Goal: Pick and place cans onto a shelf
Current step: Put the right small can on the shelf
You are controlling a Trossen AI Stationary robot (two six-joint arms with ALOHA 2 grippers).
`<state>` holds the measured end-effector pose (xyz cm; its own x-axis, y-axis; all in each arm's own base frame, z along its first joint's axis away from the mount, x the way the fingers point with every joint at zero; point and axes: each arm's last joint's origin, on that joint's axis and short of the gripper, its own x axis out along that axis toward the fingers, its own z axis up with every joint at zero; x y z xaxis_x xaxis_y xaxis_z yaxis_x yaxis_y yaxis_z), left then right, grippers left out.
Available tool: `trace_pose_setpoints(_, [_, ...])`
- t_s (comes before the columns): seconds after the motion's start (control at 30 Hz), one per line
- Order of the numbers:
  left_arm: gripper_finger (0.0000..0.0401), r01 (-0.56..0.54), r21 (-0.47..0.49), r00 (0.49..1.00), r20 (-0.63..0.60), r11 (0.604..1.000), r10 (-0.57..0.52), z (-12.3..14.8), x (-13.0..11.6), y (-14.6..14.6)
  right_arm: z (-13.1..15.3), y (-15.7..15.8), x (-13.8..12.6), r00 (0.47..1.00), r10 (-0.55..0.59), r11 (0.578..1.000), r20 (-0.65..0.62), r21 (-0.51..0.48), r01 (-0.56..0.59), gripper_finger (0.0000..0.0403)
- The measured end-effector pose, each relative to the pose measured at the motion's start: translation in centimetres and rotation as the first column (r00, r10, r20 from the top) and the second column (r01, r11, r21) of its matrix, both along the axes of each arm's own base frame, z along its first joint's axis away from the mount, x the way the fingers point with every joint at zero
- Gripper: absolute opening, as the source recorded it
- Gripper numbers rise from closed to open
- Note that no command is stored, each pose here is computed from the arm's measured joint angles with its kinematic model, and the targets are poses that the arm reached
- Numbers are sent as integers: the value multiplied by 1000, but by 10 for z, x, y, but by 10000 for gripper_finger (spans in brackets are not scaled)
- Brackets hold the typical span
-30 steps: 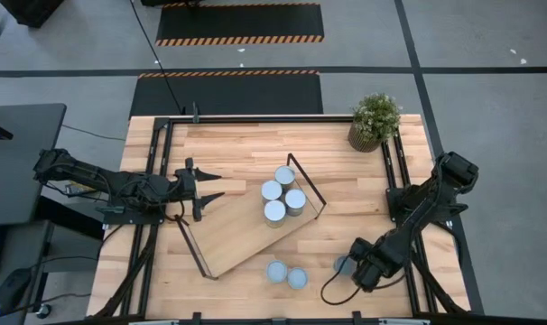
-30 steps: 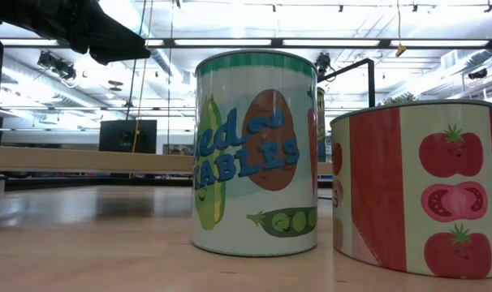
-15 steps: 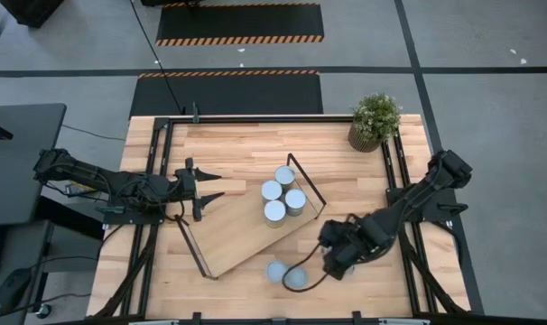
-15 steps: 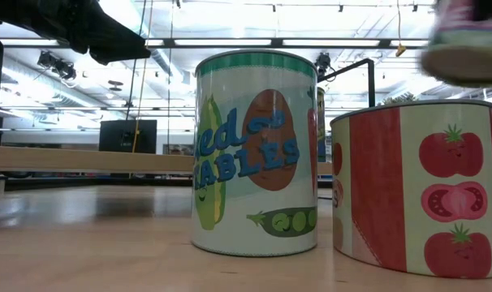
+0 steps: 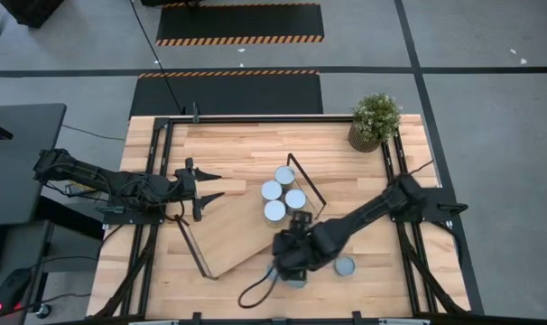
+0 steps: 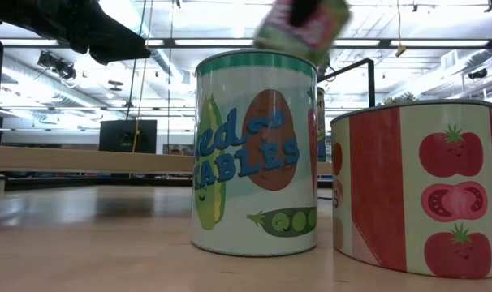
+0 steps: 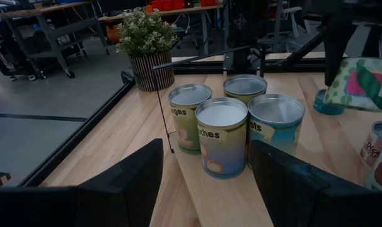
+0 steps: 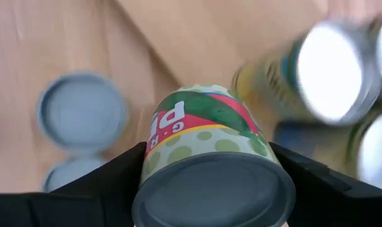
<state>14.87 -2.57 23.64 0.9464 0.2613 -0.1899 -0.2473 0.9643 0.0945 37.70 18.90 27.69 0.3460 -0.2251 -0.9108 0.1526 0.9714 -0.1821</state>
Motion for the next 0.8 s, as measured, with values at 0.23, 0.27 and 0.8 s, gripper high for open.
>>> trace_pose_setpoints(0.23, [243,0,2,1000,-9,1000,0,-1,0,0,15,-17,40,991,108,992,80,-73,-102,305])
trace_pose_setpoints(0.27, [243,0,2,1000,-9,1000,0,-1,0,0,15,-19,44,988,126,988,86,-100,-117,306])
trace_pose_setpoints(0.8, [243,1,7,1000,-22,1000,-1,-2,-1,0,3,-59,82,960,274,932,63,-264,-249,307])
